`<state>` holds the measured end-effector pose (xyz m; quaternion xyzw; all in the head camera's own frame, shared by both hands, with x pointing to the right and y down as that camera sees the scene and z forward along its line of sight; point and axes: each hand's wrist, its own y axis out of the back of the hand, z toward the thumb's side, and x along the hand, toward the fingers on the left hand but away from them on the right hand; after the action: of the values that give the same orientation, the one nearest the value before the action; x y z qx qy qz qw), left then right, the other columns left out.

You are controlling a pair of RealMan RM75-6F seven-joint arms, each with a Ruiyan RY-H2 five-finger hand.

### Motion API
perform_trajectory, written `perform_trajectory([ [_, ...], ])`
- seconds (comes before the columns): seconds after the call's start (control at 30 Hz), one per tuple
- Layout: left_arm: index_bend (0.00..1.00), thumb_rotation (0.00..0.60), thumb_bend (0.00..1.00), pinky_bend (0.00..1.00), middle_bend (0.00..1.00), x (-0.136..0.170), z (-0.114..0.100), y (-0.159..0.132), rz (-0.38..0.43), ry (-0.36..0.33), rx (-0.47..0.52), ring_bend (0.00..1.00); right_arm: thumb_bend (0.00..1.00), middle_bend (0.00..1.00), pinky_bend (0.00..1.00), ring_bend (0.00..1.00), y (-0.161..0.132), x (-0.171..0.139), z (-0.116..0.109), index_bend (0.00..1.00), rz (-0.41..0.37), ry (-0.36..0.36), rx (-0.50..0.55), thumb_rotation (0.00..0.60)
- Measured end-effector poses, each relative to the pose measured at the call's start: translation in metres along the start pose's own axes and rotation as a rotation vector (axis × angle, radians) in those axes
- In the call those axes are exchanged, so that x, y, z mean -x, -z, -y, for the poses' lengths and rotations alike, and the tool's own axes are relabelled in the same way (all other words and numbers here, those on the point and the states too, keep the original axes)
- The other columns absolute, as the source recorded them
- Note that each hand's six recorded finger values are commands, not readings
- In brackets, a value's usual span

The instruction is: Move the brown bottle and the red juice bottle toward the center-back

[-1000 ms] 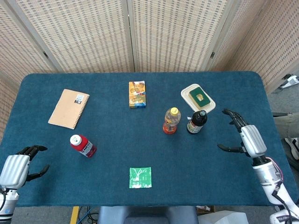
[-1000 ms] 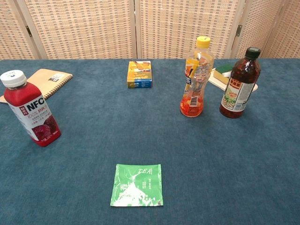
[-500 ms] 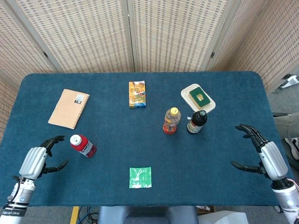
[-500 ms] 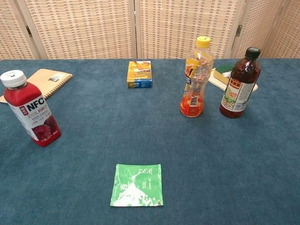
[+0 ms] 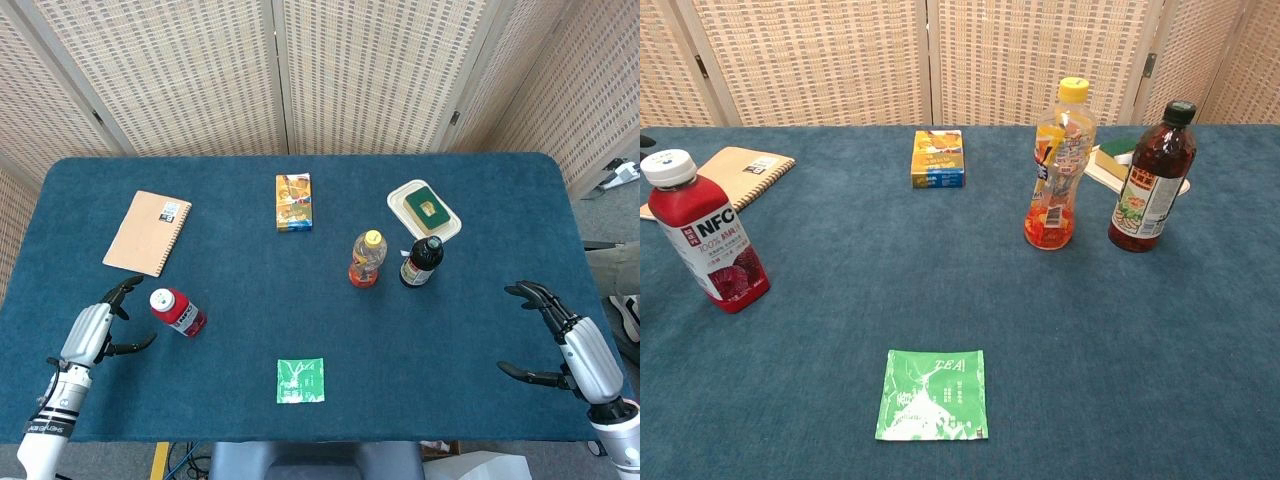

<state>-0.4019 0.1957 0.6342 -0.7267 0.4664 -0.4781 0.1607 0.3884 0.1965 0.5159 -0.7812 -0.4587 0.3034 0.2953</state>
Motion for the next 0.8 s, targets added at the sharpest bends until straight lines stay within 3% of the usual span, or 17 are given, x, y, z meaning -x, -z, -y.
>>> perform_trajectory([
  [0.33, 0.1, 0.6, 0.17, 0.4, 0.13, -0.006, 0.012, 0.009, -0.03, 0.035, 0.07, 0.15, 0.04, 0.19, 0.33, 0.1, 0.002, -0.002, 0.003, 0.02, 0.002, -0.005, 0.0, 0.6],
  [0.8, 0.11, 0.6, 0.17, 0.4, 0.13, -0.015, 0.03, -0.007, -0.01, 0.073, 0.116, 0.16, 0.03, 0.19, 0.33, 0.1, 0.012, -0.009, 0.003, 0.03, 0.024, -0.011, -0.042, 0.6],
])
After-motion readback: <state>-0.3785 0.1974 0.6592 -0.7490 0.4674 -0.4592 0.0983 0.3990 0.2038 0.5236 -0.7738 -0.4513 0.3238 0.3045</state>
